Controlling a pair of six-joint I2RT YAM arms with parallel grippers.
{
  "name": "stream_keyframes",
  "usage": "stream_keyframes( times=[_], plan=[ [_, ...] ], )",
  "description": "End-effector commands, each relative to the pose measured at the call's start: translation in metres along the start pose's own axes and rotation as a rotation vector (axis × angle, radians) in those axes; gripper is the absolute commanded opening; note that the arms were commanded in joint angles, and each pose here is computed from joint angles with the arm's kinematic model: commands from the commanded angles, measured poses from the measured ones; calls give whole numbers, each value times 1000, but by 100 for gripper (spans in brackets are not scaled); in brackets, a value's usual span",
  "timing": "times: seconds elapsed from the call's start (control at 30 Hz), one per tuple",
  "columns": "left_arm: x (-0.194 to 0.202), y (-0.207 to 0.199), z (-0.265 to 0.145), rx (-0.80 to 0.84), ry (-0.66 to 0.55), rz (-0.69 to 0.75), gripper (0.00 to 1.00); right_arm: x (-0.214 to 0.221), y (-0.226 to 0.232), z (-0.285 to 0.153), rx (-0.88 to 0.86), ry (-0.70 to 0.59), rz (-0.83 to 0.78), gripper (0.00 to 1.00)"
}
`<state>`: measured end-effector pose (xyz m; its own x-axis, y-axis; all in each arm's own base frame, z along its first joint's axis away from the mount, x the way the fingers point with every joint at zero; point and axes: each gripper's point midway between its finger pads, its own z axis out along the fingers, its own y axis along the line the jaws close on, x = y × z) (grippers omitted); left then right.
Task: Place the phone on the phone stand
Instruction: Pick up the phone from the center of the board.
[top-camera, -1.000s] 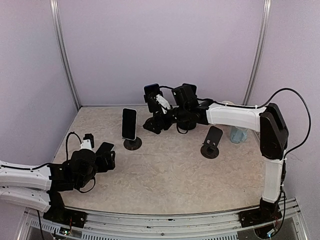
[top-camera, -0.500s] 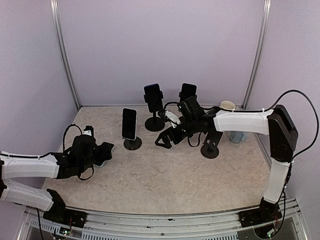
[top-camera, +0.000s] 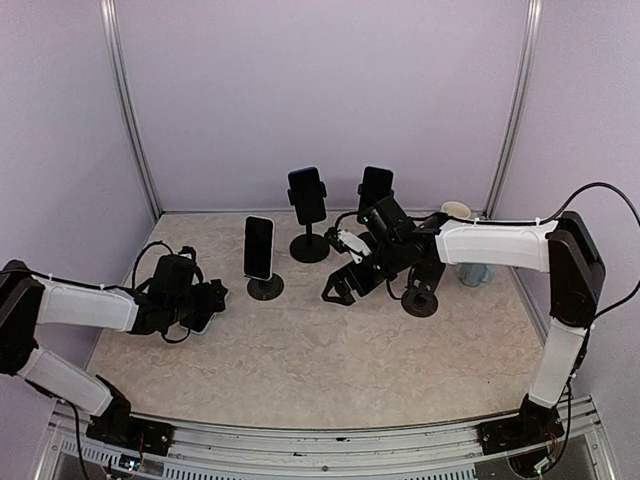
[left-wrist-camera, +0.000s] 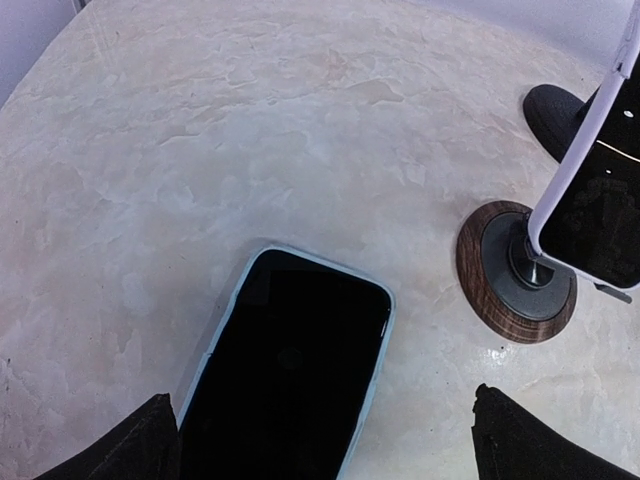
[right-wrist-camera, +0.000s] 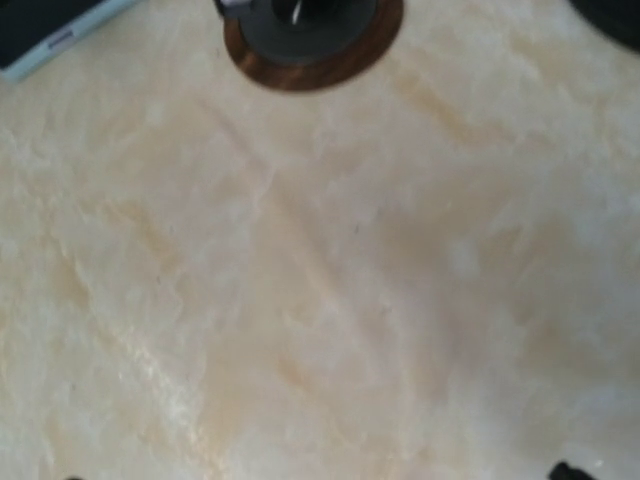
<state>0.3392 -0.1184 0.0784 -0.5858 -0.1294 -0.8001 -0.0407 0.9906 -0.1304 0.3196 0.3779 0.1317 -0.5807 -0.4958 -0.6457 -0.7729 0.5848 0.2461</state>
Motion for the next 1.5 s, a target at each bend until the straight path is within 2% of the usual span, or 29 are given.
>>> stream_keyframes(
  times=[0.0,0.73,1.17,1.47],
  plan=[
    [-3,-5,13,36,22,38,99,10,9,-1,-39,26,13,100],
    [16,5,57,3,173,33,99,14,15,4,-80,36,11,100],
    [-7,20,33,-43,43,-29,99,16,14,9,-88,41,8,100],
    [18,20,49,-68,172,-8,99,16,16,9,-96,36,8,100]
  ],
)
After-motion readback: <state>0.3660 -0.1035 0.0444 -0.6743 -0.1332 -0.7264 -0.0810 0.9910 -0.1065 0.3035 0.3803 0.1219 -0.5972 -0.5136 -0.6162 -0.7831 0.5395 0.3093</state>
